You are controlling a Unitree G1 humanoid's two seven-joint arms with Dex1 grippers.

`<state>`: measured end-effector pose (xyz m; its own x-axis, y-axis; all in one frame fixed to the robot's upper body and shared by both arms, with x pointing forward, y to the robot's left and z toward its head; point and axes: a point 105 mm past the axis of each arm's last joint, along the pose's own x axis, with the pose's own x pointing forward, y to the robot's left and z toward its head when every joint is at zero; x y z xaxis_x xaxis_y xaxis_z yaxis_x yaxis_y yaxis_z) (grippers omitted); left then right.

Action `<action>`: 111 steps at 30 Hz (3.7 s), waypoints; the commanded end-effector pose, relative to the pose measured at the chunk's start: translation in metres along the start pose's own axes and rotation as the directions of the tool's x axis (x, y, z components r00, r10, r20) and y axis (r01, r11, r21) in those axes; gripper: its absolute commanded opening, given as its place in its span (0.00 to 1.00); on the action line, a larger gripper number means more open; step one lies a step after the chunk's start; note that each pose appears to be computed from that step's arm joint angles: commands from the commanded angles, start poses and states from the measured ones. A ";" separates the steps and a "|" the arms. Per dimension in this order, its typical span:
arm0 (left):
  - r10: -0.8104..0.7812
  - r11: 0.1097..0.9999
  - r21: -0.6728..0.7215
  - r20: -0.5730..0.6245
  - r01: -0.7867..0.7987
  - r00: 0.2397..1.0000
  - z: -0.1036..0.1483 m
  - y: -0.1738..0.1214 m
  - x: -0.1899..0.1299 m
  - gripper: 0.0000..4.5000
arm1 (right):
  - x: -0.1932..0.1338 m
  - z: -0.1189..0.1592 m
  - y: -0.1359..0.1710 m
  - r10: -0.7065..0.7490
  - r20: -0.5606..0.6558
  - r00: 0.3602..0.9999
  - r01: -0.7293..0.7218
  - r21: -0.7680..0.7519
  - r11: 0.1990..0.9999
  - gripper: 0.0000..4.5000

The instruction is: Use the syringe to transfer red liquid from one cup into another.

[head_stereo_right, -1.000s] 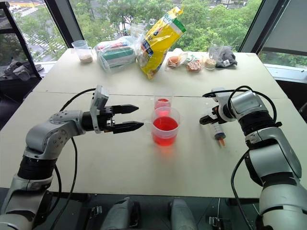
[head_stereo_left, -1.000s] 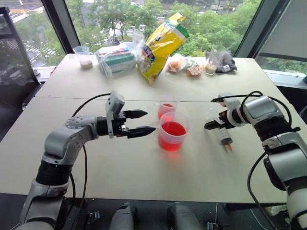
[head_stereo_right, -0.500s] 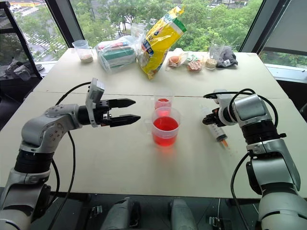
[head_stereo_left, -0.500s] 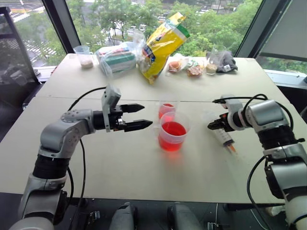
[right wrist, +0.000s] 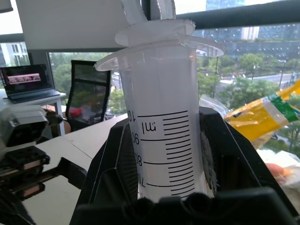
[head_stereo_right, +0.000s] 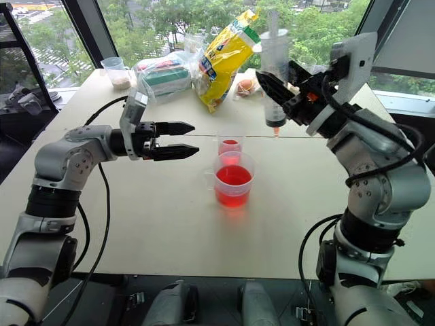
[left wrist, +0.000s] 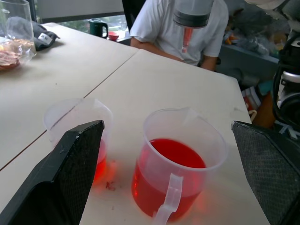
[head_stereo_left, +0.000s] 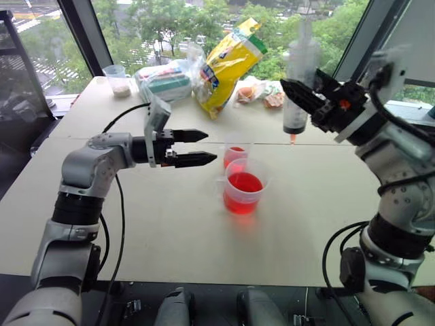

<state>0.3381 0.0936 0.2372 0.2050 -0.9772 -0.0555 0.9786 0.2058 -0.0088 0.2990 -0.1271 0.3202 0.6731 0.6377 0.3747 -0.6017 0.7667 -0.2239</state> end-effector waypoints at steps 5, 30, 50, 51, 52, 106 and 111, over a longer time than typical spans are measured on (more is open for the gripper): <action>-0.081 0.995 0.063 0.002 0.080 0.997 0.019 -0.005 0.011 1.00 | 0.002 -0.048 0.033 0.010 0.042 0.999 -0.010 0.013 1.000 0.31; -0.286 0.956 0.058 -0.024 0.287 0.958 0.037 -0.031 0.028 1.00 | -0.015 -0.124 0.056 0.008 -0.120 0.993 0.000 0.072 0.997 0.31; -0.343 0.939 0.027 0.022 0.342 0.939 0.035 -0.035 0.057 1.00 | -0.015 -0.122 0.060 0.047 -0.157 0.987 -0.038 0.060 0.997 0.31; -0.340 0.940 0.025 0.022 0.340 0.940 0.034 -0.034 0.059 1.00 | -0.015 -0.122 0.059 0.047 -0.156 0.987 -0.038 0.058 0.998 0.31; -0.338 0.941 0.023 0.026 0.337 0.941 0.033 -0.033 0.061 0.94 | -0.015 -0.121 0.059 0.047 -0.156 0.987 -0.039 0.057 0.998 0.31; -0.276 0.961 0.062 0.084 0.271 0.958 0.047 -0.016 0.064 0.33 | -0.010 -0.100 0.068 0.129 -0.143 0.981 -0.116 0.100 0.988 0.31; -0.242 0.969 0.072 0.059 0.237 0.969 0.039 -0.012 0.061 0.85 | -0.002 -0.079 0.062 0.117 -0.085 0.989 -0.109 0.093 0.990 0.31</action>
<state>0.3379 0.0277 0.2761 -0.0598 -0.9980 0.0214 0.9976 -0.0590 0.0359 0.3144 -0.0910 0.1950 0.7298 0.6714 0.1288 -0.6627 0.7410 -0.1081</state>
